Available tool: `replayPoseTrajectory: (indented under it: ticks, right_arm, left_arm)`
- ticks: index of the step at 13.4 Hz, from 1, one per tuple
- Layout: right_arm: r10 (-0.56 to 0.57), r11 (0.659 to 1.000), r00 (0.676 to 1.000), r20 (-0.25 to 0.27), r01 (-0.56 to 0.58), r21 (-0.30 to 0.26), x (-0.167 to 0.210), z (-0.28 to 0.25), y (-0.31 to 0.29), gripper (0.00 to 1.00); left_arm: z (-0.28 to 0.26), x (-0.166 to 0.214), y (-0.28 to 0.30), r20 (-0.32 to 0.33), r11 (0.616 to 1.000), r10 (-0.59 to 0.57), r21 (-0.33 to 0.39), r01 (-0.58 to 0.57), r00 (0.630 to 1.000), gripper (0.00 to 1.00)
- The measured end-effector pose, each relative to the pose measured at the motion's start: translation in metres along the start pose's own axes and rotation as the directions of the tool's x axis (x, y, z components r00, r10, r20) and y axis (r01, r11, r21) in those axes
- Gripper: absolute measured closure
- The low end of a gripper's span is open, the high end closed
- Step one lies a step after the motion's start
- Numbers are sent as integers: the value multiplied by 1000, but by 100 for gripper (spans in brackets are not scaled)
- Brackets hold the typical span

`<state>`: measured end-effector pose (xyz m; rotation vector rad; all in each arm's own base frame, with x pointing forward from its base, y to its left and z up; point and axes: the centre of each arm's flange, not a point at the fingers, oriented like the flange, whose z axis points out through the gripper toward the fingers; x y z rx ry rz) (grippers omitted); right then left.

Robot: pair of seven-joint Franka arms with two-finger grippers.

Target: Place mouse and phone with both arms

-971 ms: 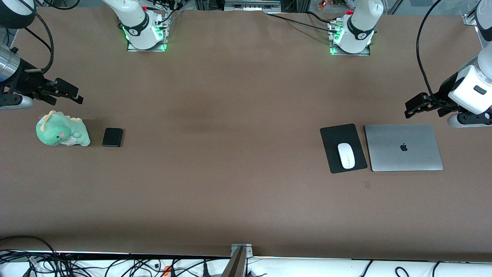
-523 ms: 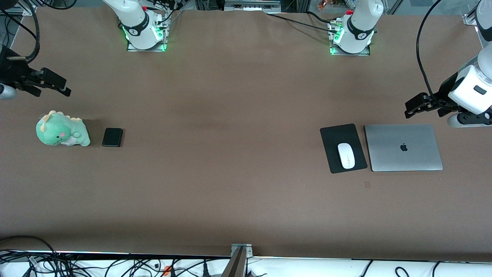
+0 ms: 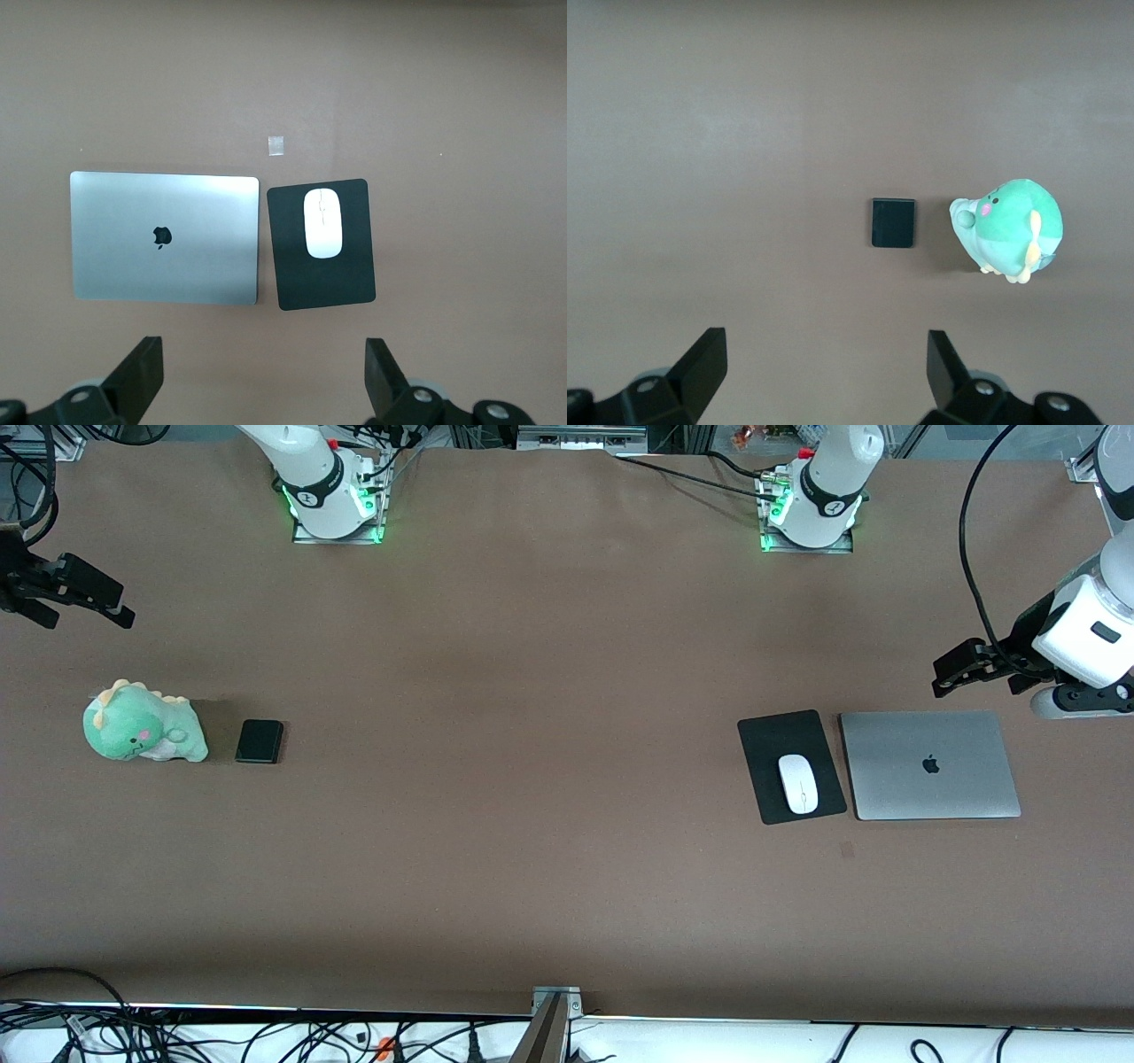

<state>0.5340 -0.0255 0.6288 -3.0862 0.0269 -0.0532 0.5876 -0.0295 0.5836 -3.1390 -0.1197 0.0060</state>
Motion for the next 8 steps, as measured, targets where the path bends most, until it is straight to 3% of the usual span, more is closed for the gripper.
replayPoseTrajectory:
  ticks: [8]
  right_arm:
    - [0,1000,1000,-2,0,-2,0,-1,0,0]
  left_arm:
    - [0,-1,8,3,1000,15,2,-15,1000,0]
